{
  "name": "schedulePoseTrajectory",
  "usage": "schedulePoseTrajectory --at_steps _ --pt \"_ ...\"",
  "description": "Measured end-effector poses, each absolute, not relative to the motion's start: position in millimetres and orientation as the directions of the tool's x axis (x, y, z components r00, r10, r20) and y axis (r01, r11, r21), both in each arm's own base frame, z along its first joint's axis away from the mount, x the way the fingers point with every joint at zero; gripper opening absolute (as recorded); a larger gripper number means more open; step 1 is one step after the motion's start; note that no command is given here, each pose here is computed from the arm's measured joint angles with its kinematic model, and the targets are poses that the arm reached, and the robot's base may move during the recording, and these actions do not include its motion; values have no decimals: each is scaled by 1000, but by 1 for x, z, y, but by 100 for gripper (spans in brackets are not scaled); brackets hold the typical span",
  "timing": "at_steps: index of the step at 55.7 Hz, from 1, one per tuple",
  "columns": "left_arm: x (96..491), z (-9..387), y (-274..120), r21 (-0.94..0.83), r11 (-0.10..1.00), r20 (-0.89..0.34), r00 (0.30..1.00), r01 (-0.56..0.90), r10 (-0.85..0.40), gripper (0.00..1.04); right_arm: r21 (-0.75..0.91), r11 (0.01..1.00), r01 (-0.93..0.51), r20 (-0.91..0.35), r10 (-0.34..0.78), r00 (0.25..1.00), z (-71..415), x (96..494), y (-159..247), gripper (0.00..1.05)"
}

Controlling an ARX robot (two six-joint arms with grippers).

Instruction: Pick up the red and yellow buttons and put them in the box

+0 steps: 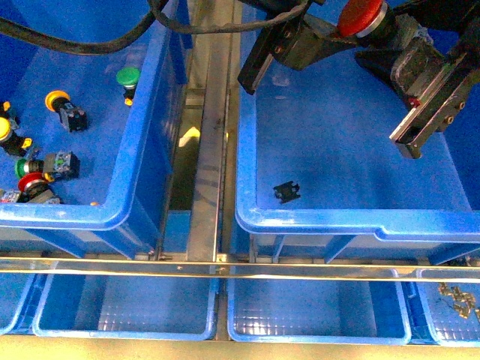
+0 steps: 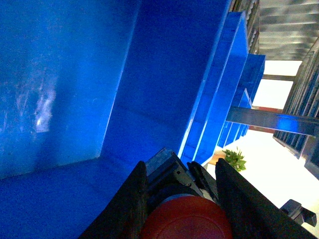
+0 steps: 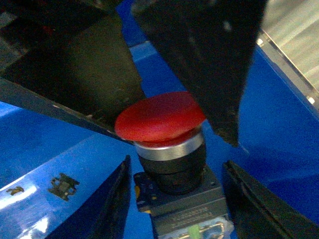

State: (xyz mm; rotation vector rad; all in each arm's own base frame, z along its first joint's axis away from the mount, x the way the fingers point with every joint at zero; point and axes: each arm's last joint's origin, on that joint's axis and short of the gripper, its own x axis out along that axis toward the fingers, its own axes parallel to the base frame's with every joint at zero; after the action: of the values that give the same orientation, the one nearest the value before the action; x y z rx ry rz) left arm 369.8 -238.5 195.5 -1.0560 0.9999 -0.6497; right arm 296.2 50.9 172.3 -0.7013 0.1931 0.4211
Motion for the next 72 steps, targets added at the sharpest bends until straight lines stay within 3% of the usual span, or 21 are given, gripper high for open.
schedulePoseTrajectory --at_steps 22,29,43,61,70,72 --pt "370 194 -238 -919 395 -363 432 -17 -826 35 -581 684 -441 -314 312 897 172 297 46 40" --pt "370 199 -235 -909 417 -364 457 17 -811 62 -578 692 -432 -322 293 900 171 298 42 39" --pt "365 212 -208 -891 452 -365 509 53 -780 99 -565 704 -430 -337 279 899 170 298 38 39" --pt "336 187 -157 -792 609 -517 566 -33 -642 97 -550 720 -423 -364 249 897 167 298 28 39" --pt "320 185 -123 -700 713 -553 649 -24 -522 97 -538 739 -405 -370 225 901 170 294 21 39" --pt "316 187 -112 -645 764 -545 699 4 -463 97 -534 749 -391 -366 212 906 174 292 19 39"
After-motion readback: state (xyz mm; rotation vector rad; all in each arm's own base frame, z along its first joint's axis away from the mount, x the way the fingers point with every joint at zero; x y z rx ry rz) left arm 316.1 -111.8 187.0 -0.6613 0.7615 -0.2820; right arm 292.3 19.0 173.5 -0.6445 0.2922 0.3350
